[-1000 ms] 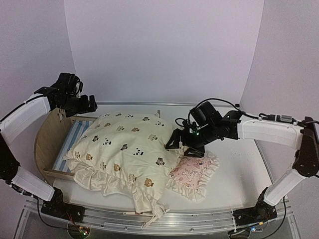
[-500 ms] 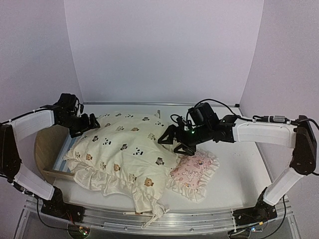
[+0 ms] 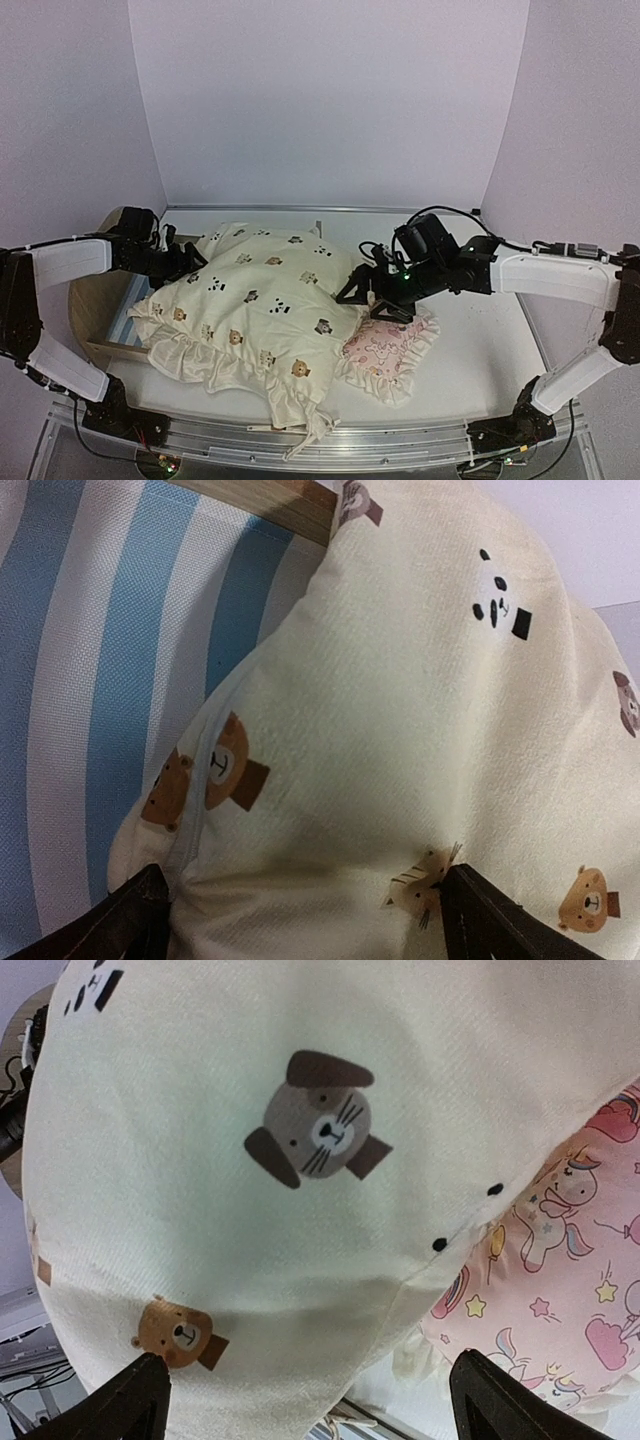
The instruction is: Set up the pet bed
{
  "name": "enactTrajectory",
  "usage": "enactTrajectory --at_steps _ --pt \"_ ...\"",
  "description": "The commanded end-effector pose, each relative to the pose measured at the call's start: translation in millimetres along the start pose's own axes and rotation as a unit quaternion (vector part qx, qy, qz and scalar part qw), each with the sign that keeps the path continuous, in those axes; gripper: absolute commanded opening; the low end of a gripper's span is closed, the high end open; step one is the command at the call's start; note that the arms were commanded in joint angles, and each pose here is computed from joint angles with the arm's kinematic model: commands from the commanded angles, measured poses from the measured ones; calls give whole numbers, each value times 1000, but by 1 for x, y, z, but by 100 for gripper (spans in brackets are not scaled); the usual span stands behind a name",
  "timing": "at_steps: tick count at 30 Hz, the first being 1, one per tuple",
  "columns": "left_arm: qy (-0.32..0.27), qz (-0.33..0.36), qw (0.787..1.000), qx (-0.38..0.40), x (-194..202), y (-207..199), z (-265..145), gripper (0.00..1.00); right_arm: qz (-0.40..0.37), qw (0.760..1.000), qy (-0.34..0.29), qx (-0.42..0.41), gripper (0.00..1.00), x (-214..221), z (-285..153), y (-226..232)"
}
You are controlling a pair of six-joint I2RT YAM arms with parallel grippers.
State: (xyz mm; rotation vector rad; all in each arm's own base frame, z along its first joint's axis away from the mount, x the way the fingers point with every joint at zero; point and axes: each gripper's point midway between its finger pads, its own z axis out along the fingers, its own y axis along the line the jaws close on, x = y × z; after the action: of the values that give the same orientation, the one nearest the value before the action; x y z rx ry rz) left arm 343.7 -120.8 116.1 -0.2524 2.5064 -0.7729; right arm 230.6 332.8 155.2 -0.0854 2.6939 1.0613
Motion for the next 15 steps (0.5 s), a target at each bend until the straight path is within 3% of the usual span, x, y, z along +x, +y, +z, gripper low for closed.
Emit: enactTrajectory --at_steps 1,6,9,11,15 --pt "-5 14 999 49 0 -23 -11 93 9 1000 4 -22 98 3 4 4" --pt "-4 7 998 63 3 -25 -11 80 23 997 40 -64 96 6 26 19" --pt "4 4 997 83 8 -31 -9 66 22 997 36 -65 86 4 31 19" --pt "4 6 996 91 9 -36 -9 51 17 997 29 -64 72 1 30 20" --pt "1 4 994 109 8 -46 -14 11 9 997 22 -68 44 -4 33 25"
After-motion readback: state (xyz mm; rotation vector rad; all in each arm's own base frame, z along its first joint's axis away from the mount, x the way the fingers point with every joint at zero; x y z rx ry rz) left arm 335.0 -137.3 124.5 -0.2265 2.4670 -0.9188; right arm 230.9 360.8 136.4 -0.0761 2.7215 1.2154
